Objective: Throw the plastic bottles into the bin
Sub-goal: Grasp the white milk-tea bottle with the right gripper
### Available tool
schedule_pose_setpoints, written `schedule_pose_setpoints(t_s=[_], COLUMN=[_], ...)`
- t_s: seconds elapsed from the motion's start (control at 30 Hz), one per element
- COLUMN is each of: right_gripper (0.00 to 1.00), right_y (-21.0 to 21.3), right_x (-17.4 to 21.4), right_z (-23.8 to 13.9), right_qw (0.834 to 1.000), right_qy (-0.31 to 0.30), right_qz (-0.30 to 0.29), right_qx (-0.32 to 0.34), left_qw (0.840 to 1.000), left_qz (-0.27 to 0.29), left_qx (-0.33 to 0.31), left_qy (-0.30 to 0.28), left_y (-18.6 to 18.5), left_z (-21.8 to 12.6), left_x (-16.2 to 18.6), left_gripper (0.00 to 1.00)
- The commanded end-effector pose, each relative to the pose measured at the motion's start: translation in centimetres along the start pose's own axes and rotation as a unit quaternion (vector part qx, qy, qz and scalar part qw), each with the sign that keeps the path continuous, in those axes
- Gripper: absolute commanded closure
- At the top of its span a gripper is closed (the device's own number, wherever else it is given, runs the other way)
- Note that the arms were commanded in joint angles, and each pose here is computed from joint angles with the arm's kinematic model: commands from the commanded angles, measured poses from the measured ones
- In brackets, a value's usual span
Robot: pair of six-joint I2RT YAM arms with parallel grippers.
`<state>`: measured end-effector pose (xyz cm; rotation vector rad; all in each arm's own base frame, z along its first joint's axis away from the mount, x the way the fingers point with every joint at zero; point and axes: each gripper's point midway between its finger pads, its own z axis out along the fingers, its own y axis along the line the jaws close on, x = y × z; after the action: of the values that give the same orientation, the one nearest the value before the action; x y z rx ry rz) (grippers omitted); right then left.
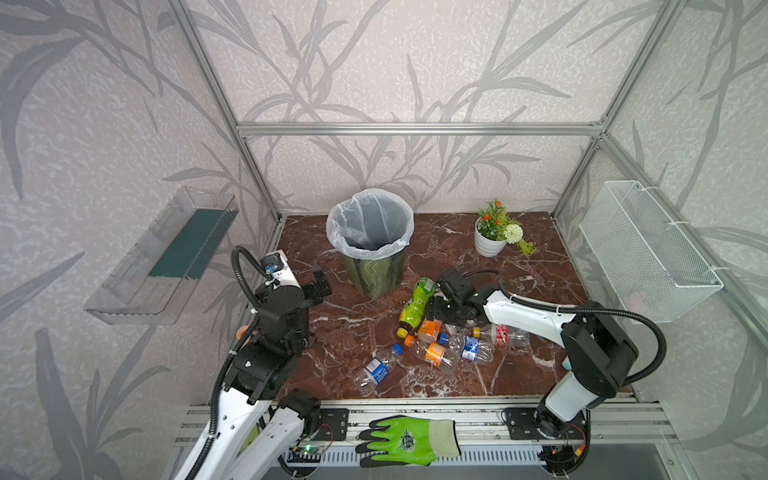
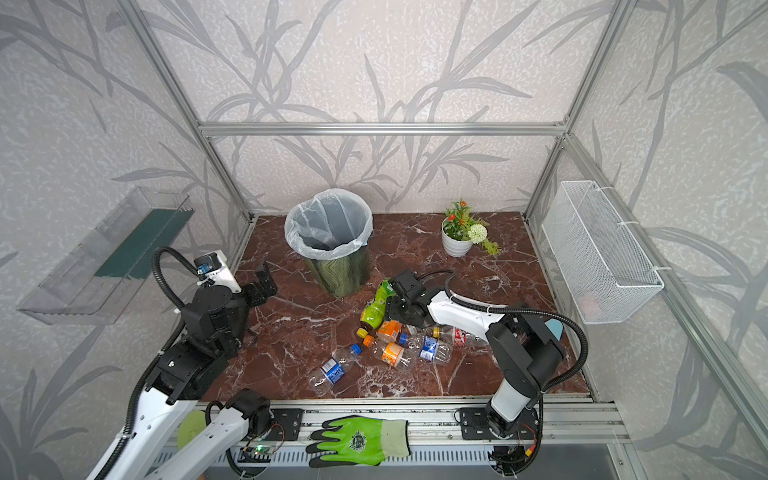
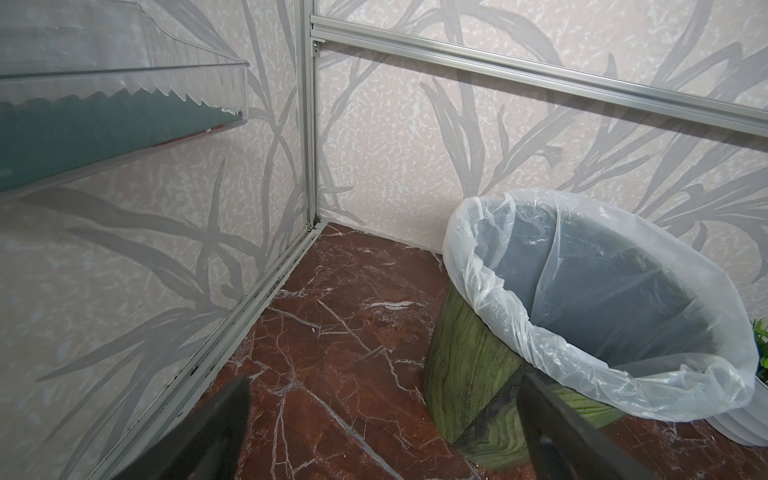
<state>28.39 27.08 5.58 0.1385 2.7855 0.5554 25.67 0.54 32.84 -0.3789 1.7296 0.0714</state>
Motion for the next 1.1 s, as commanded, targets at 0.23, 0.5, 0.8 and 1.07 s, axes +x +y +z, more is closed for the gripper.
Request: schedule_pose_setpoints(t_s=[0.23, 0.5, 0.8, 1.07], right_gripper=[0.26, 0.29, 0.51, 0.59], right_y=[0.1, 0.6, 2.8, 5.1], right_x=[0.2, -0.3, -3.2, -8.4], right_z=[2.2, 3.8, 1.5, -6.8], right_qw=[0.999, 0.999, 0.999, 0.978], right_qy=[0.027, 0.027, -0.032, -0.174], right_qz=[-0.002, 0.007, 0.008, -0.018], right_qx=[0.03, 0.023, -0.027, -0.111], left_qw=[1.0, 1.0, 0.999, 0.996], left_qz=[0.005, 0.007, 0.005, -0.009], left_qx=[-0.019, -0.026, -0.031, -0.058], left_qy=[0.011, 0.017, 0.032, 0.061], left_y=[1.0, 1.3, 1.5, 2.4], left_z=[0.0, 0.1, 0.4, 1.1], left_x=[0.7, 1.0, 2.1, 5.2], left_gripper=[0.01, 0.01, 0.01, 0.01])
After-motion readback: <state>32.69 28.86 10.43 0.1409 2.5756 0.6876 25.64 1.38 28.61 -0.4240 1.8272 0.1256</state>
